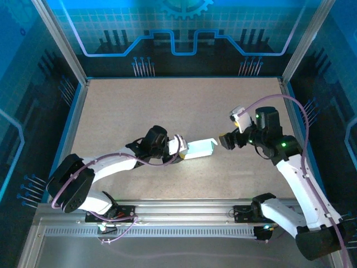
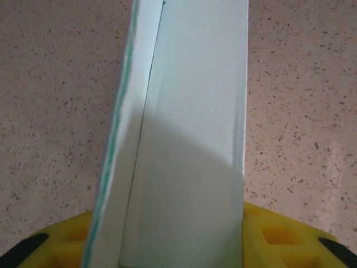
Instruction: Fold the paper box
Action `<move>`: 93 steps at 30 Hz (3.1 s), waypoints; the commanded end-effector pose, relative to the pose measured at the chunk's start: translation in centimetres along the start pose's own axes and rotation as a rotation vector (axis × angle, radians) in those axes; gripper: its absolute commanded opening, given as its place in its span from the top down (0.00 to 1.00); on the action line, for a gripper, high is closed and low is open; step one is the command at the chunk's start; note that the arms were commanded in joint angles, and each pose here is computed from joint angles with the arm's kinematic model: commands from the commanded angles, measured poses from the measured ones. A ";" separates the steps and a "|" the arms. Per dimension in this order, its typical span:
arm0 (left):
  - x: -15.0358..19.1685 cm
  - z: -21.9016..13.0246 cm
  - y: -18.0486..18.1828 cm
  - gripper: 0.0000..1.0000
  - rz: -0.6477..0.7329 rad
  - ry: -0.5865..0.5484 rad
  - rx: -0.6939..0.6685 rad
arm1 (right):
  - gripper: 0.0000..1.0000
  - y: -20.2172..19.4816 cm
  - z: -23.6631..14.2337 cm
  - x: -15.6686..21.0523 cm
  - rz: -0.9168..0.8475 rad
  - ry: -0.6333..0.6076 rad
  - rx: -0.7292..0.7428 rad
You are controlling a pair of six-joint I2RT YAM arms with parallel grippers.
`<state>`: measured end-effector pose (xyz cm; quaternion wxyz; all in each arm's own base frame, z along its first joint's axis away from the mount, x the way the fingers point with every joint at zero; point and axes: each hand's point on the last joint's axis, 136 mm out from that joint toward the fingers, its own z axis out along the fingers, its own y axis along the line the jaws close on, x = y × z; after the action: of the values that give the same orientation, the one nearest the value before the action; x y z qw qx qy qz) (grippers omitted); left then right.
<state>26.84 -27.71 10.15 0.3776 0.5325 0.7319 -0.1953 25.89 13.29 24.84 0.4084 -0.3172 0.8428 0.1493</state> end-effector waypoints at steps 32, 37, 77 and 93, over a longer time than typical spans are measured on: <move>2.1 0.7 0.8 0.55 -0.059 0.156 0.121 | 0.72 0.9 9.7 3.5 -0.035 0.410 -0.258; 2.1 0.7 0.8 0.55 -0.059 0.157 0.123 | 0.80 0.7 10.6 4.3 -0.022 0.457 -0.262; 1.6 0.9 1.8 0.53 -0.082 0.152 0.078 | 1.00 1.8 9.2 4.5 0.107 0.472 -0.195; 1.1 1.7 2.5 0.53 -0.089 0.153 0.067 | 1.00 3.0 10.7 5.7 0.386 0.442 0.003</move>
<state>28.72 -27.48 8.95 0.3001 0.5403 0.7588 -0.2056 28.45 17.38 14.13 0.1793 -0.1956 0.9549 0.1331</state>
